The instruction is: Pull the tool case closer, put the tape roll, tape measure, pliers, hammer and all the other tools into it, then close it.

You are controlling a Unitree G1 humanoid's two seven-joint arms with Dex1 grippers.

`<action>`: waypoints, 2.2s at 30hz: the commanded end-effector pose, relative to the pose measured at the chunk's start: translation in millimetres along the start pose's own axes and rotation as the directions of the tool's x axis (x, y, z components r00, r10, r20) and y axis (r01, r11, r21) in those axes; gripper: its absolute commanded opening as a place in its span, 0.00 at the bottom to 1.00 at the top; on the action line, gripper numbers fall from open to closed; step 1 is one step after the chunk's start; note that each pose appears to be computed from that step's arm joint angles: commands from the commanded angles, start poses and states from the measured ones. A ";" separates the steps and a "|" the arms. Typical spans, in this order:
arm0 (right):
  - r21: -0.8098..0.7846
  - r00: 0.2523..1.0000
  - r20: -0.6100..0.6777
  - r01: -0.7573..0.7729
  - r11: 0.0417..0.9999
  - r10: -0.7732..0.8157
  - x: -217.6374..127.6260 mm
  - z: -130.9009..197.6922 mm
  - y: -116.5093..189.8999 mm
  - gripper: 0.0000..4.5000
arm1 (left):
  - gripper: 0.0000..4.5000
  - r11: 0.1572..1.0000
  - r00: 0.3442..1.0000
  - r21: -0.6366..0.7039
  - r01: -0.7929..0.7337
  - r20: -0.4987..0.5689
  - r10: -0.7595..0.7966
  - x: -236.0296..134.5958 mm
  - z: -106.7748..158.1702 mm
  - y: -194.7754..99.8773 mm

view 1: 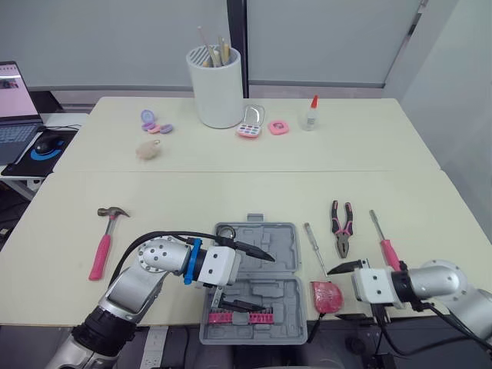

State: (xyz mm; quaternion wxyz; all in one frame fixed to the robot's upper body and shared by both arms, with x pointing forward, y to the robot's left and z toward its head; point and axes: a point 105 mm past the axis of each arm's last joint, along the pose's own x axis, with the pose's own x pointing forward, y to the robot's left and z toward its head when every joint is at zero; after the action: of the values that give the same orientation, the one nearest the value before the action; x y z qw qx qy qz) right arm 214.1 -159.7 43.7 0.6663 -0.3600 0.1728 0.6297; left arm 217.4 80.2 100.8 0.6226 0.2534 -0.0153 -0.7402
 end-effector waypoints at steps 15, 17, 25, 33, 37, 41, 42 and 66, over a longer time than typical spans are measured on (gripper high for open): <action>0.000 0.999 -0.031 -0.032 0.999 0.032 9.8 -16.0 5.5 1.00 | 1.00 1.000 1.000 0.023 0.005 -0.006 -0.005 -0.2 4.7 -5.9; 0.000 0.999 -0.035 -0.032 1.000 0.032 10.7 -18.6 5.5 1.00 | 1.00 1.000 1.000 0.022 0.005 -0.007 -0.004 -0.4 4.2 -6.0; -0.014 0.999 -0.037 -0.030 0.999 0.029 14.6 -22.1 3.6 0.91 | 1.00 1.000 1.000 0.019 -0.003 -0.015 0.004 -1.6 1.5 -5.1; -0.057 1.000 -0.029 0.002 0.998 -0.003 12.7 -15.0 -6.2 0.70 | 1.00 0.999 0.999 0.007 -0.034 -0.021 0.034 -3.0 -1.1 -1.5; -0.101 0.999 -0.041 0.025 0.995 -0.029 -6.3 3.9 -18.9 0.70 | 1.00 0.989 0.988 -0.024 -0.145 -0.066 0.143 -20.7 -9.7 13.3; -0.115 0.994 -0.108 0.005 0.993 -0.017 -25.3 35.0 -39.8 0.70 | 1.00 0.963 0.958 -0.061 -0.264 -0.132 0.254 -45.5 -15.7 31.5; -0.115 0.992 -0.125 -0.007 0.993 -0.008 -28.5 42.2 -44.7 0.70 | 1.00 0.955 0.950 -0.072 -0.288 -0.146 0.275 -50.7 -16.5 35.0; -0.167 0.925 -0.368 -0.165 0.972 0.094 38.8 69.8 -129.7 0.70 | 1.00 0.916 0.906 -0.140 -0.377 -0.263 0.332 -62.0 -29.5 40.5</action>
State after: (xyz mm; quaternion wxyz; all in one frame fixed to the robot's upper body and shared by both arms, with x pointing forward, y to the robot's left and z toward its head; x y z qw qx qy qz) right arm 324.0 -79.7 92.0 0.5446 -0.5022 0.2688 0.6156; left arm 271.2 138.4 105.9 0.7675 0.2602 0.0947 -0.5782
